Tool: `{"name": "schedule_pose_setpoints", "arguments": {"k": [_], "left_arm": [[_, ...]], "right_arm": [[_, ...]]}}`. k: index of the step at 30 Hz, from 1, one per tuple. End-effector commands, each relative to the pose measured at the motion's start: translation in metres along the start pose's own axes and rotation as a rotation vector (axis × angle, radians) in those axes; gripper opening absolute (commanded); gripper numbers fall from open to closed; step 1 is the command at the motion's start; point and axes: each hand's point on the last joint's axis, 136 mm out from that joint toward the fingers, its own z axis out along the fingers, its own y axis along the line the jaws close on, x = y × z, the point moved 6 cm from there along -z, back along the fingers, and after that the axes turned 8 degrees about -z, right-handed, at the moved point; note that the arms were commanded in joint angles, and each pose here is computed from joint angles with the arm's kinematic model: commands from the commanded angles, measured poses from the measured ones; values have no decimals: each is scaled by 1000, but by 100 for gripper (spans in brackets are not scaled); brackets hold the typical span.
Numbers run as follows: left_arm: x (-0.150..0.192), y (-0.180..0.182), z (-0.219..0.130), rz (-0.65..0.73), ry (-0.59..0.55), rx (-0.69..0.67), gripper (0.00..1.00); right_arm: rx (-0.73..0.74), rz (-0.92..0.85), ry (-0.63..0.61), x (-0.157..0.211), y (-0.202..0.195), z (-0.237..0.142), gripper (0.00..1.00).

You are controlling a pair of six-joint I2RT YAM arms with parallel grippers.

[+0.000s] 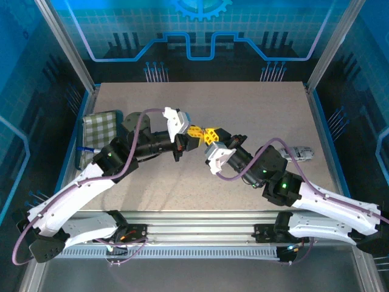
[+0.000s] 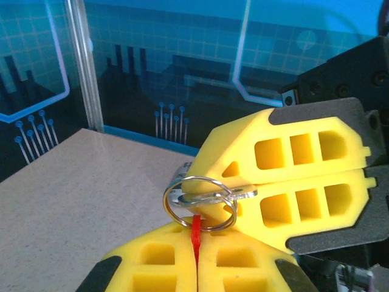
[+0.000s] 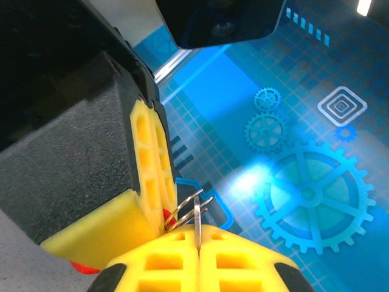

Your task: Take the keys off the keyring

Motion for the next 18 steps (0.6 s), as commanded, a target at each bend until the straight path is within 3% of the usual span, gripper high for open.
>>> {"name": "schedule_pose_setpoints", "arguments": {"k": [1, 18], "left_arm": [[7, -16, 3, -48, 8, 164, 0], [-7, -12, -12, -167, -46, 272, 0]], "right_arm": [[-134, 5, -73, 0, 25, -3, 0], [-135, -35, -71, 18, 28, -14, 0]]}}
